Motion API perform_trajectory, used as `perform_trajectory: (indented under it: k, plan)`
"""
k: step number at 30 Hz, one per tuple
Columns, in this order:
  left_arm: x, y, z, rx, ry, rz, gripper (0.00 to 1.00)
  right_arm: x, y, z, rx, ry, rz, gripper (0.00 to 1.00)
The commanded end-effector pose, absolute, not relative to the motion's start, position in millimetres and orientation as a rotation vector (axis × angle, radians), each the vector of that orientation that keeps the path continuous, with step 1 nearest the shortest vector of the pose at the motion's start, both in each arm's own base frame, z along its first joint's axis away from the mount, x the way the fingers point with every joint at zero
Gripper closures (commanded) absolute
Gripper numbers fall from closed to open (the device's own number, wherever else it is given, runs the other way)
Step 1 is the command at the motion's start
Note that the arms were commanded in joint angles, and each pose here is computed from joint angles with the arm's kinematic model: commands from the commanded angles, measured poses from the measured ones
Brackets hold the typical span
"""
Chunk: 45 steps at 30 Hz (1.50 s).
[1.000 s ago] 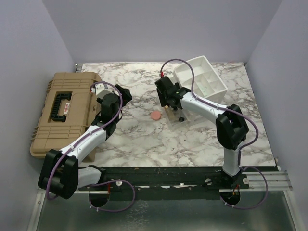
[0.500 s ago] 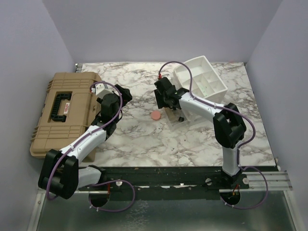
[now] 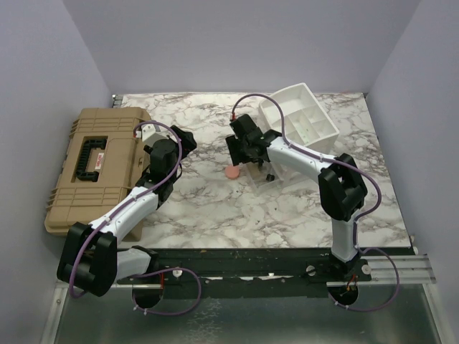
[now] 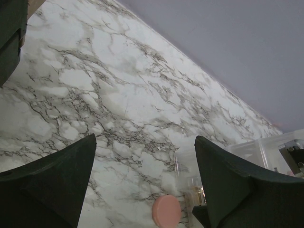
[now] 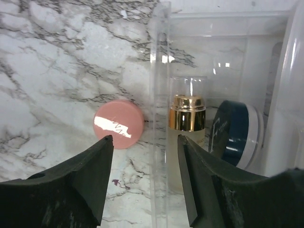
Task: Organize the makeup
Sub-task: Place the makeup in the drawer, then pick up the makeup tool from the center of the board.
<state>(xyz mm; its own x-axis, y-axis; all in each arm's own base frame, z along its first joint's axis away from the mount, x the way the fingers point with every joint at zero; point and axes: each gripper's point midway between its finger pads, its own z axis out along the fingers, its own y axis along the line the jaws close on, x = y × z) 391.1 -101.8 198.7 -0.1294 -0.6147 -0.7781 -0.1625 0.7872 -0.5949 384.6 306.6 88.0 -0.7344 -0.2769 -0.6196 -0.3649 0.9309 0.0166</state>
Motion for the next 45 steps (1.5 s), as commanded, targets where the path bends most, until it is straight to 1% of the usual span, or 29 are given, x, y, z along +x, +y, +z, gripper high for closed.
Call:
perform_trajectory:
  k: [1, 3, 6, 8, 9, 13, 16, 21, 22, 24, 25, 26, 28, 29, 34, 37, 39, 41, 43, 45]
  plan:
    - [393.9, -105.1, 205.1, -0.609, 1.671, -0.466, 0.14, 370.2, 333.6, 124.9, -0.588, 2.379, 0.397, 0.39]
    - [393.1, -103.8, 205.3, -0.610, 1.669, -0.461, 0.14, 361.7, 342.2, 121.2, -0.638, 2.366, 0.445, 0.39]
    - [393.3, -102.5, 207.8, -0.615, 1.660, -0.461, 0.14, 349.3, 357.4, 112.4, -0.746, 2.341, 0.485, 0.32]
    - [393.6, -102.3, 208.0, -0.617, 1.659, -0.461, 0.14, 348.1, 360.5, 100.6, -0.773, 2.379, 0.479, 0.30]
    - [393.6, -102.5, 207.9, -0.617, 1.660, -0.461, 0.14, 350.4, 359.2, 94.2, -0.769, 2.405, 0.449, 0.29]
    - [394.0, -102.5, 208.2, -0.616, 1.660, -0.459, 0.14, 368.0, 342.7, 68.9, -0.709, 2.461, 0.248, 0.20]
    - [394.6, -101.1, 206.9, -0.619, 1.661, -0.452, 0.14, 374.9, 338.1, 56.3, -0.720, 2.460, 0.182, 0.14]
    - [396.8, -102.3, 206.3, -0.615, 1.665, -0.450, 0.14, 377.2, 332.0, 34.6, -0.719, 2.515, 0.100, 0.14]
    - [397.0, -102.1, 206.4, -0.616, 1.665, -0.450, 0.14, 376.9, 331.6, 31.3, -0.720, 2.521, 0.096, 0.16]
    - [397.4, -101.5, 206.6, -0.616, 1.664, -0.447, 0.14, 374.7, 334.5, 27.2, -0.736, 2.528, 0.117, 0.25]
    - [397.6, -101.4, 206.5, -0.616, 1.665, -0.445, 0.14, 374.2, 334.3, 26.8, -0.736, 2.534, 0.116, 0.28]
    - [397.7, -101.3, 206.4, -0.615, 1.666, -0.444, 0.14, 374.1, 332.5, 26.4, -0.721, 2.541, 0.107, 0.28]
    - [398.2, -101.3, 206.8, -0.616, 1.664, -0.445, 0.14, 374.2, 328.4, 26.5, -0.725, 2.543, 0.072, 0.22]
    - [398.2, -101.7, 206.8, -0.615, 1.665, -0.447, 0.14, 375.2, 326.1, 26.6, -0.718, 2.545, 0.055, 0.21]
    - [398.9, -102.4, 205.7, -0.618, 1.668, -0.452, 0.14, 368.4, 325.2, 13.9, -0.778, 2.574, 0.056, 0.26]
    - [398.8, -102.8, 206.0, -0.617, 1.668, -0.454, 0.14, 363.5, 321.7, 4.5, -0.782, 2.614, 0.036, 0.27]
    - [398.6, -102.9, 205.3, -0.616, 1.670, -0.454, 0.14, 363.3, 322.5, 4.1, -0.773, 2.608, 0.051, 0.35]
    - [398.5, -103.3, 206.1, -0.614, 1.669, -0.456, 0.14, 362.9, 325.3, 10.9, -0.773, 2.589, 0.079, 0.42]
    - [397.8, -103.0, 206.4, -0.613, 1.668, -0.456, 0.14, 363.8, 329.3, 24.4, -0.770, 2.566, 0.115, 0.51]
    - [397.3, -103.0, 206.7, -0.615, 1.667, -0.458, 0.14, 363.1, 336.1, 47.1, -0.765, 2.526, 0.180, 0.55]
